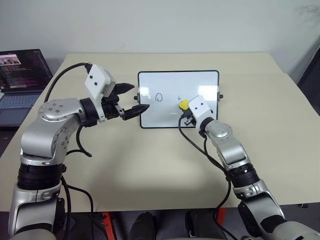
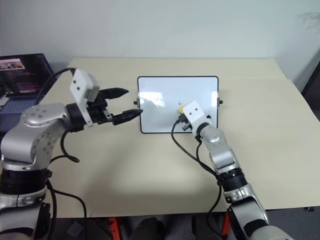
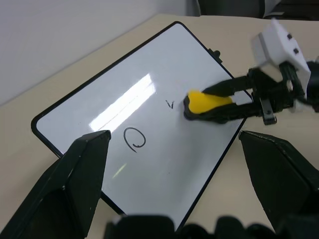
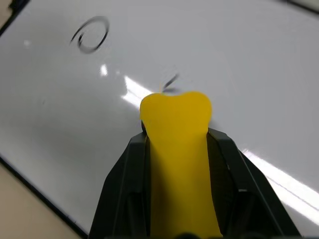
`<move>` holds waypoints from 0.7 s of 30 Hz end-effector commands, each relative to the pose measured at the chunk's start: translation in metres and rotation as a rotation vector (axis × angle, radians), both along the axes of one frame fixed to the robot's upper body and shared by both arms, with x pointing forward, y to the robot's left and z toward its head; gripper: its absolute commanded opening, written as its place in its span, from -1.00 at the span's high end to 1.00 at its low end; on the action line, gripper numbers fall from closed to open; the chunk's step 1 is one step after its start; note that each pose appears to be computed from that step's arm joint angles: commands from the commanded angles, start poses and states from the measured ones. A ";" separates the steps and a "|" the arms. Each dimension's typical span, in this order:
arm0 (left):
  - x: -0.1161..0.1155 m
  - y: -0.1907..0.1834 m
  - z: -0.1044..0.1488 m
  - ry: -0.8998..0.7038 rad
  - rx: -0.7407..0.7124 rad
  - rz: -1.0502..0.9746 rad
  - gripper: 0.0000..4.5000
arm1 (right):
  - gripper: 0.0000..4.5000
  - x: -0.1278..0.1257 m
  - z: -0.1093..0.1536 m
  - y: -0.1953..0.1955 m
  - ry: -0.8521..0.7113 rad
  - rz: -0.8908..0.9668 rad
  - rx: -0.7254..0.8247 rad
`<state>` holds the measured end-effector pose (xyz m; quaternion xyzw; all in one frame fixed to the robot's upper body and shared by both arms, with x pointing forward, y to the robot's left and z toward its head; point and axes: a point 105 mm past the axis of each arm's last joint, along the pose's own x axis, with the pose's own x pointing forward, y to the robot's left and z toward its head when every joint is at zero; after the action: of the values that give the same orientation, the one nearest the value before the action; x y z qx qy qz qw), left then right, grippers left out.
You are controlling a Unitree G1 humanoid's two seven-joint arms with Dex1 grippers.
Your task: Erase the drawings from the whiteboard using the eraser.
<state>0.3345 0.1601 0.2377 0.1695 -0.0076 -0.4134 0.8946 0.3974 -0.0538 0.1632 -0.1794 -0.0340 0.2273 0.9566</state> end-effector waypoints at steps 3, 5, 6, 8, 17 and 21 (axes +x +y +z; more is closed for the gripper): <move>-0.002 -0.005 0.014 -0.061 -0.003 -0.027 -1.00 | 0.46 0.000 0.052 0.010 -0.166 0.006 0.097; -0.003 -0.005 0.014 -0.061 -0.002 -0.029 -1.00 | 0.46 0.004 0.053 0.012 -0.169 0.002 0.095; -0.003 -0.005 0.014 -0.061 -0.002 -0.030 -1.00 | 0.46 0.006 0.052 0.013 -0.168 0.000 0.091; -0.003 -0.005 0.015 -0.062 -0.001 -0.031 -1.00 | 0.46 0.013 0.051 0.015 -0.162 -0.006 0.078; -0.006 -0.004 0.017 -0.067 0.006 -0.027 -1.00 | 0.46 0.048 0.042 0.004 -0.160 -0.067 0.001; -0.007 -0.002 0.017 -0.069 0.007 -0.019 -1.00 | 0.46 0.050 0.027 0.003 -0.120 -0.063 -0.028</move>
<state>0.3327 0.1552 0.2386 0.1709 -0.0098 -0.4240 0.8894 0.4458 -0.0470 0.1870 -0.2026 -0.0780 0.1938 0.9567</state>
